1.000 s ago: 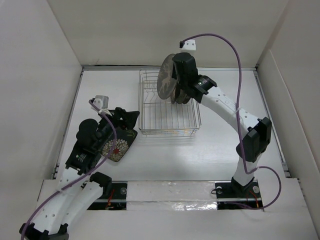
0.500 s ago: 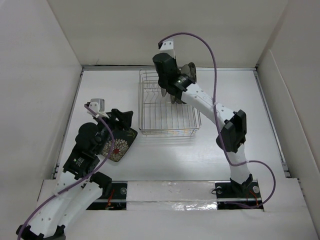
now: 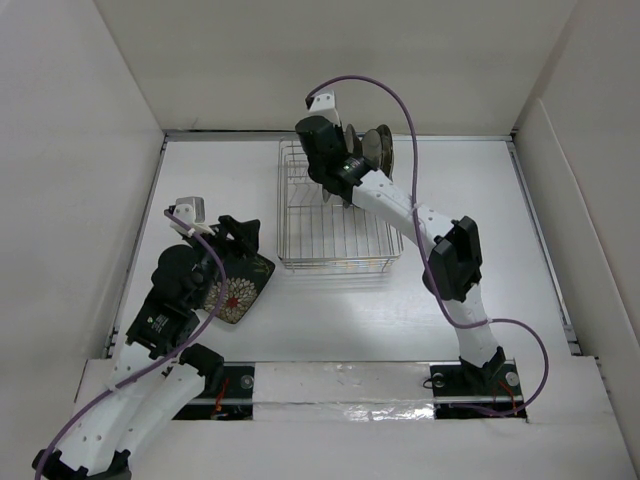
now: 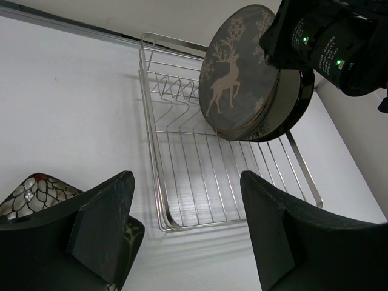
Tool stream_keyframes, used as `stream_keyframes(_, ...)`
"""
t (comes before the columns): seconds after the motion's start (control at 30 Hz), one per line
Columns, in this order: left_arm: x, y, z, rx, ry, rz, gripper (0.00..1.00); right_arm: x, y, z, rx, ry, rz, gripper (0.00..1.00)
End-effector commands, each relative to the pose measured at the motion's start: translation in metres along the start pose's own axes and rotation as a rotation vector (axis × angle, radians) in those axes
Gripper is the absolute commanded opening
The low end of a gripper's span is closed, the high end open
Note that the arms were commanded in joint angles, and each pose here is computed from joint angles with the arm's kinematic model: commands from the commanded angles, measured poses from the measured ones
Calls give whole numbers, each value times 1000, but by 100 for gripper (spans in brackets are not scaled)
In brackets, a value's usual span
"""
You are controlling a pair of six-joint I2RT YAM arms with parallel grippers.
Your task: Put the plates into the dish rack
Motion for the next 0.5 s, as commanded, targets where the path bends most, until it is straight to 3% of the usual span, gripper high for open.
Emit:
stream_keyframes(0.0, 2, 15, -7, 19, -23, -52, 68, 23, 64, -31, -150, -59, -153, 0)
stream_keyframes(0.2, 2, 16, -7, 19, -25, -58, 68, 38, 87, -53, -175, -97, -197, 0)
stream_keyframes(0.47, 2, 16, -6, 22, -19, -63, 68, 27, 67, -50, -183, -83, -159, 0)
Point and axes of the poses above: each gripper's point midway between its finger pads, its own x axis back along the fingers, its own z axis along the line the jaws close on, y = z × x, the point moved 8 cm from there along x, back along the fingers, and after that the axes turned 3 degrees about -x, right-handed, at the moved point
